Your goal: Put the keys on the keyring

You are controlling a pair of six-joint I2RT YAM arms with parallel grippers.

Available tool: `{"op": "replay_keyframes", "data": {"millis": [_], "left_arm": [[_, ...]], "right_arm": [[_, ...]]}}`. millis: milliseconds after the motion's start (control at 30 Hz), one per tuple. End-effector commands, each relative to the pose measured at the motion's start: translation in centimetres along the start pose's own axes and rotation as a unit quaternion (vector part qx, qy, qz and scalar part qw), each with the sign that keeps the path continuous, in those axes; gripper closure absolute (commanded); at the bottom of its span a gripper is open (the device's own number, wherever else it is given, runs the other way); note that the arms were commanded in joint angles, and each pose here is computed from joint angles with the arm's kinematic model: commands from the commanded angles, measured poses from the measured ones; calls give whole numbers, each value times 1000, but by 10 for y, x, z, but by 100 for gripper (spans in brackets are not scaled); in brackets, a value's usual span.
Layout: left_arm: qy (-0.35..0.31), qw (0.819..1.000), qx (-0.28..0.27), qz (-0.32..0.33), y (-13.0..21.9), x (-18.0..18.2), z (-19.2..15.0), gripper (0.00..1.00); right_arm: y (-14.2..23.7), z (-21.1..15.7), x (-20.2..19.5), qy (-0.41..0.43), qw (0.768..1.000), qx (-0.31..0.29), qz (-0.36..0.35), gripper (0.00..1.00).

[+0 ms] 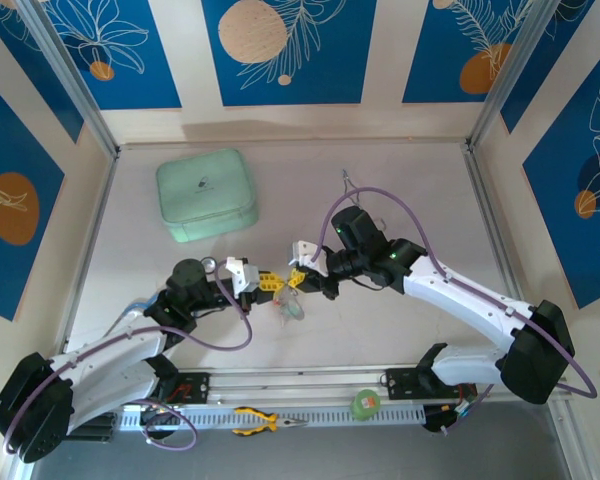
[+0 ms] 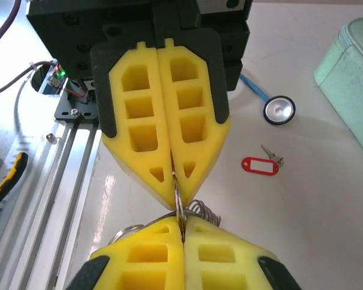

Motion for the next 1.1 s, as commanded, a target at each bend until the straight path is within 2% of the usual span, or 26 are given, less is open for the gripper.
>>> {"op": "replay_keyframes", "data": {"millis": [0, 33, 67, 100, 200, 333, 500, 533, 633, 733, 800, 967, 1067], "left_arm": [[-12, 1000, -23, 2, 0, 1, 12, 100], [-12, 1000, -17, 7, 1, 3, 11, 100], [-15, 1000, -9, 15, 1, 5, 9, 88], [-19, 1000, 3, 21, 2, 7, 7, 80], [-33, 999, 41, 13, 3, 6, 0, 78], [-46, 997, 67, -4, 3, 4, -3, 80], [-57, 995, 77, -18, 1, 4, -2, 95], [-59, 995, 74, -20, 1, 3, 0, 99], [-60, 996, 66, -24, 1, 2, 1, 100], [-55, 997, 46, -17, 1, 1, 4, 100], [-51, 998, 32, -14, 1, 0, 6, 100], [-44, 999, 22, -16, 1, -1, 5, 100], [-43, 999, 23, -16, 1, -2, 5, 100]], "right_arm": [[-2, 5, 8, 2, 1000, -11, 25, 100], [-1, 6, 9, 3, 1000, -10, 27, 100], [-1, 6, 10, 5, 1000, -4, 27, 100], [0, 6, 11, 10, 1000, 5, 26, 100], [1, 4, 14, 29, 998, 45, 16, 100], [-2, -1, 14, 54, 993, 108, 2, 100], [-8, 6, 15, 73, 987, 141, -7, 100], [-8, 8, 16, 75, 987, 140, -7, 100], [-8, 16, 12, 63, 990, 125, -20, 100], [-1, 17, 5, 25, 997, 75, -22, 79], [2, 12, 4, 7, 999, 48, -13, 74], [-3, -6, 2, -12, 999, 51, -11, 73], [-3, -7, 2, -16, 999, 50, -11, 78]]}}
Point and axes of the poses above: each hand's point on the last joint's axis, 136 mm out from that joint toward the fingers, its own y axis back along the fingers, its own x axis along the line the jaws close on, z = x × y, the point moved 2 cm from there along y, back along the fingers, and after that the axes turned 14 degrees about -y, right-handed, at the moved point
